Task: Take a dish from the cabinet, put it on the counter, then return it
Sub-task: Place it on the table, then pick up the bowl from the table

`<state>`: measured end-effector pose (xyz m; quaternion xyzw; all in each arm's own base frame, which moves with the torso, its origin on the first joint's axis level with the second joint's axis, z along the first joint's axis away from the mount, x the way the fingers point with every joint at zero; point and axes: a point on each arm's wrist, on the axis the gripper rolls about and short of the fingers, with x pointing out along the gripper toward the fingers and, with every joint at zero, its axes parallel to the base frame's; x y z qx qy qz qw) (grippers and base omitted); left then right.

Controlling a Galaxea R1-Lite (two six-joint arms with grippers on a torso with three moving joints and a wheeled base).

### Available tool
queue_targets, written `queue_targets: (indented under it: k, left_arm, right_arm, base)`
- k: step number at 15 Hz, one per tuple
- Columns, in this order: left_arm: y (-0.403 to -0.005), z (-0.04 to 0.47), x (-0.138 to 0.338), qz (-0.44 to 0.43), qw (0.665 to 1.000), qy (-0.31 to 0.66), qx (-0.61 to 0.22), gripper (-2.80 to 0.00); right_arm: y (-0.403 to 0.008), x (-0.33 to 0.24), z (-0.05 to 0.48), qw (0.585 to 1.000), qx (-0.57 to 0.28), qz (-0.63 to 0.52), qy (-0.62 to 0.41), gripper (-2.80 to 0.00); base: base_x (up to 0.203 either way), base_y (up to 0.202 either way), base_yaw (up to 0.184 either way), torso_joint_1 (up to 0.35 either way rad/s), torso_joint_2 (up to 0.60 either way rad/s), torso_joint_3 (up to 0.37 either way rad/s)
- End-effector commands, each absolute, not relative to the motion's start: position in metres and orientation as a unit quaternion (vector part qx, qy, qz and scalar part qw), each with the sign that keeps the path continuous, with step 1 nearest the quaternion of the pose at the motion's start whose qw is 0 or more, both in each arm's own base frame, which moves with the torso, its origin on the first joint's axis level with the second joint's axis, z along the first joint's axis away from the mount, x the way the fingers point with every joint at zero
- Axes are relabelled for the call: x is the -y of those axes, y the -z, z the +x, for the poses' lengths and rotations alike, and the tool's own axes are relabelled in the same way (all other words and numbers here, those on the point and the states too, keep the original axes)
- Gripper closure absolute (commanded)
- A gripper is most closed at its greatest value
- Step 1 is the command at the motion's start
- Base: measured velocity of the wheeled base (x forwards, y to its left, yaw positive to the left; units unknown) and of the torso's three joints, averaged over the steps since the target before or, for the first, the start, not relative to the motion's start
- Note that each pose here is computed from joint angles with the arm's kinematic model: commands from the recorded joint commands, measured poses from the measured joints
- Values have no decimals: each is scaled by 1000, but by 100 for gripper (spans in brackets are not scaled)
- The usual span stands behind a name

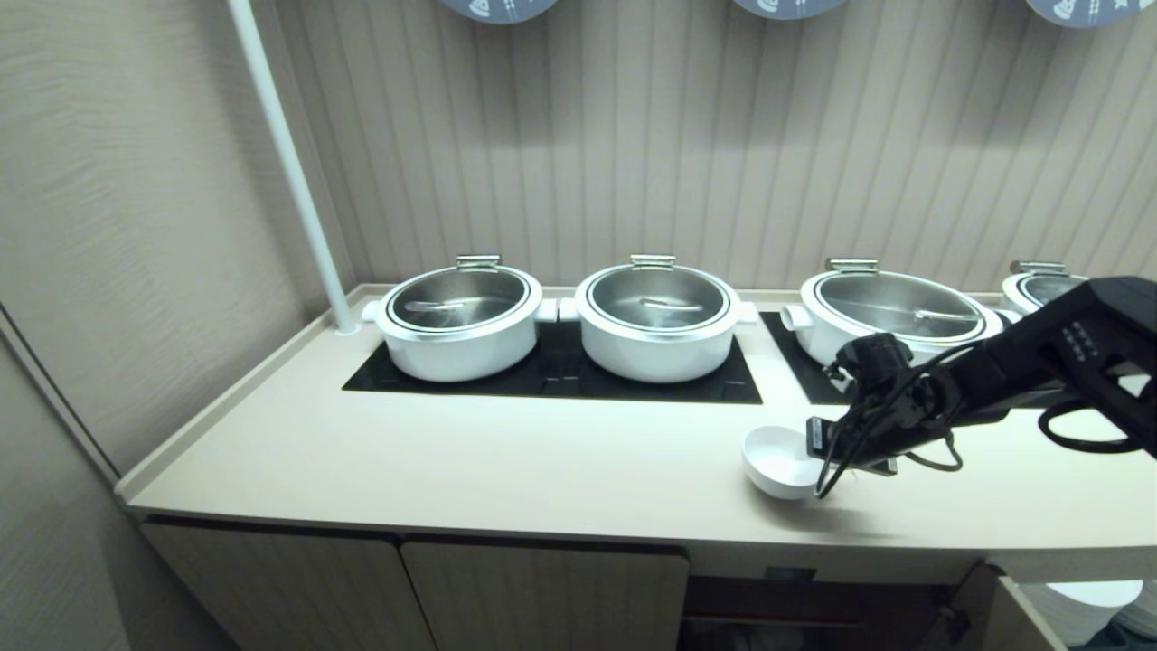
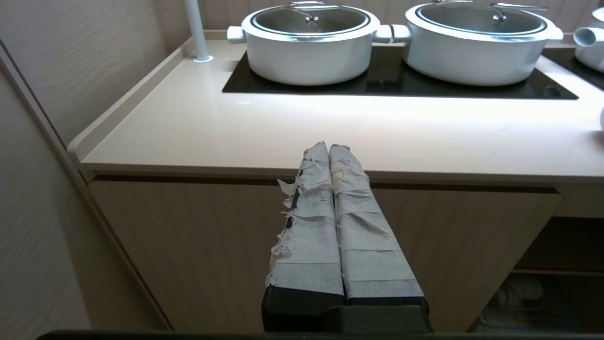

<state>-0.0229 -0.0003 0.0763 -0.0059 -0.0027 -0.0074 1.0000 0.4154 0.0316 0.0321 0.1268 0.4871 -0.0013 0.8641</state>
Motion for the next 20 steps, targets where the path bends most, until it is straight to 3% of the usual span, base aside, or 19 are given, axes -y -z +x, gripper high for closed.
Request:
queue_targets:
  k: [1,11,19,20]
  left_arm:
    - [-76,-23,0,-6,1000,8,3,0]
    - [-76,-23,0,-6,1000,8,3,0]
    - [-76,-23,0,-6,1000,7,3,0]
    - [-76,-23,0,-6,1000,8,3,0]
  right_arm:
    - [-34,-32,416,865,-484,128,1,-280]
    - [-56,-32,414,879,-460,127,-5,-280]
    - [-108,-31,398,903,-409,128,-15,-280]
    - [-113,-31,393,905,-405,128,-16,0]
  base:
    - [0,0,0,0,0,0]
    - [0,0,0,0,0,0]
    - [0,0,0,0,0,0]
    - [0,0,0,0,0,0]
